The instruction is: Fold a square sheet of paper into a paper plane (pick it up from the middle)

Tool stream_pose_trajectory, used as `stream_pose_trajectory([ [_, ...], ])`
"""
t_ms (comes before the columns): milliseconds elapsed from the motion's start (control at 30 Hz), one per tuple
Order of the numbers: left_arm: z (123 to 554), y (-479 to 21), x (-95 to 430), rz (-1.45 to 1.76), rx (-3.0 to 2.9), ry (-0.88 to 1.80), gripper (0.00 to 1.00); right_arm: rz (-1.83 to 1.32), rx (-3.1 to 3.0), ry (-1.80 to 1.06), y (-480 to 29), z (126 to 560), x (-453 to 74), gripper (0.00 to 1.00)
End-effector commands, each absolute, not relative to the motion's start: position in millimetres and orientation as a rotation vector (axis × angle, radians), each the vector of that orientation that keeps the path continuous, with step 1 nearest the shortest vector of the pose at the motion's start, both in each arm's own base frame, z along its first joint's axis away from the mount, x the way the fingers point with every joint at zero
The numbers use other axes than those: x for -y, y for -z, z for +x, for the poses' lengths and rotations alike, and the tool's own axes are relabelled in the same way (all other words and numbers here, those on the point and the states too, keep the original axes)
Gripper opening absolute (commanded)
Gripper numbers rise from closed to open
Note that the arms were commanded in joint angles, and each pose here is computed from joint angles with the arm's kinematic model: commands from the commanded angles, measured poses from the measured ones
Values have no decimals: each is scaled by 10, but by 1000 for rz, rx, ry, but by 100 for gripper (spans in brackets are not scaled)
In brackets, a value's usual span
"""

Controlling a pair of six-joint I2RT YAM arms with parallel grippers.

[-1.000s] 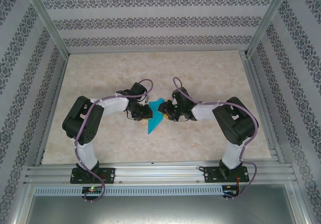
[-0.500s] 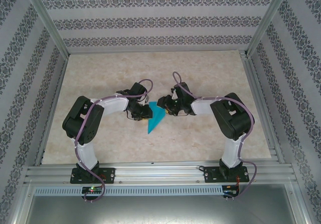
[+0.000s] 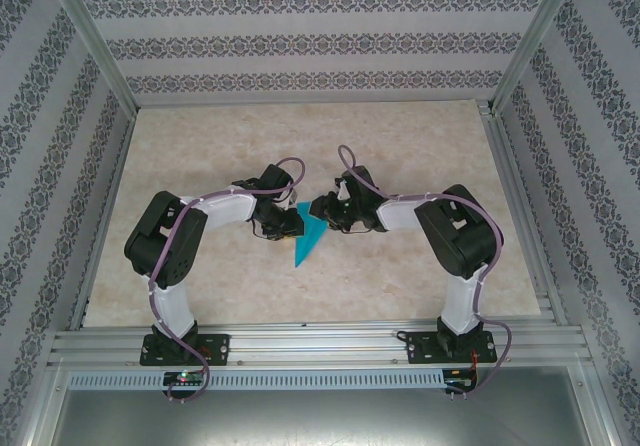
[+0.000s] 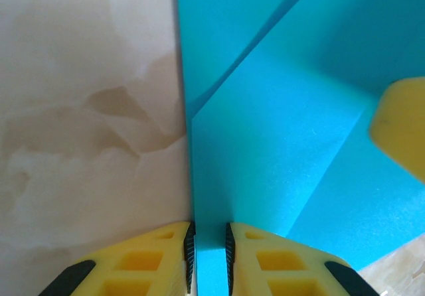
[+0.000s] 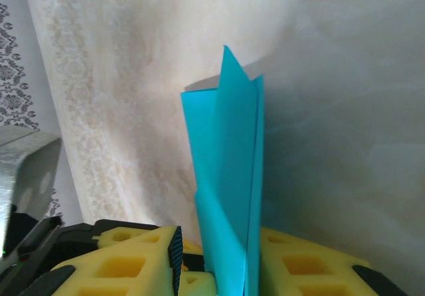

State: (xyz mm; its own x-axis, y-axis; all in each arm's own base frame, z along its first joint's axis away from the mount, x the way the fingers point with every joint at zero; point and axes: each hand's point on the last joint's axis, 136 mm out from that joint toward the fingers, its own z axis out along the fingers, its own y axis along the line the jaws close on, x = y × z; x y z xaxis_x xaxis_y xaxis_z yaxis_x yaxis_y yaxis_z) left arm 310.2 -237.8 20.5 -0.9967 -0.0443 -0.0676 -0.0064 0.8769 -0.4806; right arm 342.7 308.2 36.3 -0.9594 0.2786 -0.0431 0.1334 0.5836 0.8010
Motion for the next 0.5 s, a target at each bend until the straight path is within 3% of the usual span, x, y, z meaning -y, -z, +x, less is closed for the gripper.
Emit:
stream_pose_trajectory([
  [0, 3025, -196, 2359, -61, -3007, 760, 24, 308, -2657, -1320, -288, 3409, -3142, 31],
  [467, 3025, -238, 2348, -66, -2993, 759, 24, 273, -2649, -1310, -327, 3438, -3166, 14],
])
